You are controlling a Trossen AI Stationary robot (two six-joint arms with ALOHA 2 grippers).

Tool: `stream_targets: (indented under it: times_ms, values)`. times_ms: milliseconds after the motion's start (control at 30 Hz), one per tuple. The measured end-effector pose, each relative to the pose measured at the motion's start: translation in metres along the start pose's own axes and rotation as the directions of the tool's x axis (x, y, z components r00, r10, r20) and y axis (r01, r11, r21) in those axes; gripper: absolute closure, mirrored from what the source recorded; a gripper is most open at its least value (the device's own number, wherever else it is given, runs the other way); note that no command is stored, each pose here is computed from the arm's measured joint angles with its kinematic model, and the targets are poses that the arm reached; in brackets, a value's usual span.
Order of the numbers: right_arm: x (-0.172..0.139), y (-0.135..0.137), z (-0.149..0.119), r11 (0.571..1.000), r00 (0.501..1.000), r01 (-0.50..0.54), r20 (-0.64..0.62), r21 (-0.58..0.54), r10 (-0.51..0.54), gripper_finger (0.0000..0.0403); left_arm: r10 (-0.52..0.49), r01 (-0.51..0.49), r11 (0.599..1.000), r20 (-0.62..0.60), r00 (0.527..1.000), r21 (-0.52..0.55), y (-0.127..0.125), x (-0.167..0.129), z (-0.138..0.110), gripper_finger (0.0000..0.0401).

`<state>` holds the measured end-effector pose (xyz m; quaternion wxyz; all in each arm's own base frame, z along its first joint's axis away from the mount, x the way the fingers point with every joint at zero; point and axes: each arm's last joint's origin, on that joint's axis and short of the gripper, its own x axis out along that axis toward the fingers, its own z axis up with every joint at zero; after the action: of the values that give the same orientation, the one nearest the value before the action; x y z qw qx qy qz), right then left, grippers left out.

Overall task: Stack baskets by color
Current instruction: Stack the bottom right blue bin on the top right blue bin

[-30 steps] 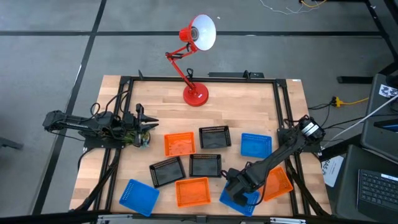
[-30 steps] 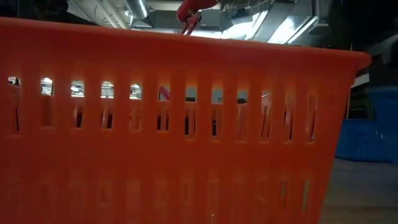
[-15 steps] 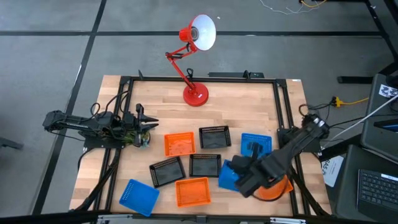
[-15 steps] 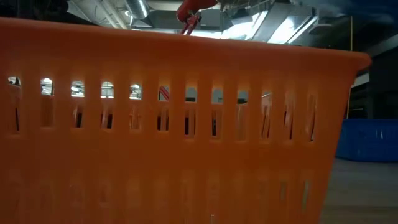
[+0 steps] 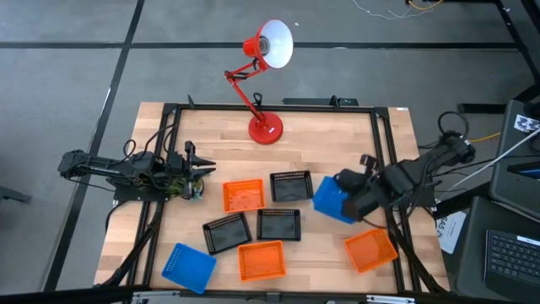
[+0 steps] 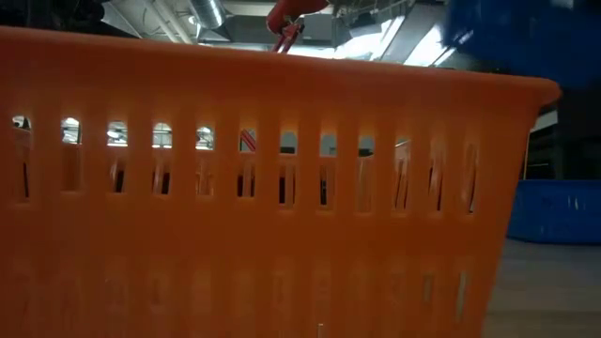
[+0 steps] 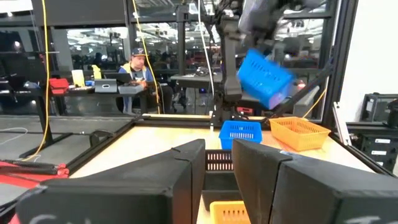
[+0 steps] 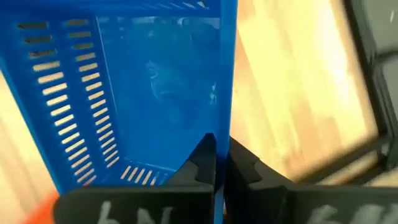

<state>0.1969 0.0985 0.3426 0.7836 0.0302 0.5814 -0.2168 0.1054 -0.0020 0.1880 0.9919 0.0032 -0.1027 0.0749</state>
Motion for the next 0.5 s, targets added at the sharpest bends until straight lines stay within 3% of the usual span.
stream_targets:
  times_ms: [167, 300, 500]
  values:
    - [0.025, -0.023, -0.021, 0.998, 0.987, -0.008, -0.158, 0.054, 0.017, 0.0401, 0.000, 0.000, 1.000, -0.001, 1.000, 0.000, 0.000, 0.000, 0.000, 0.0328]
    - [0.042, -0.026, -0.029, 0.999, 0.966, -0.026, -0.256, -0.018, 0.020, 0.0401, 0.001, -0.001, 1.000, -0.001, 1.000, 0.000, 0.000, 0.000, 0.000, 0.0328]
    - [0.058, -0.029, -0.025, 0.991, 0.952, -0.012, -0.304, -0.131, -0.028, 0.0401, 0.001, -0.001, 1.000, 0.000, 1.000, 0.000, 0.000, 0.000, 0.000, 0.0328]
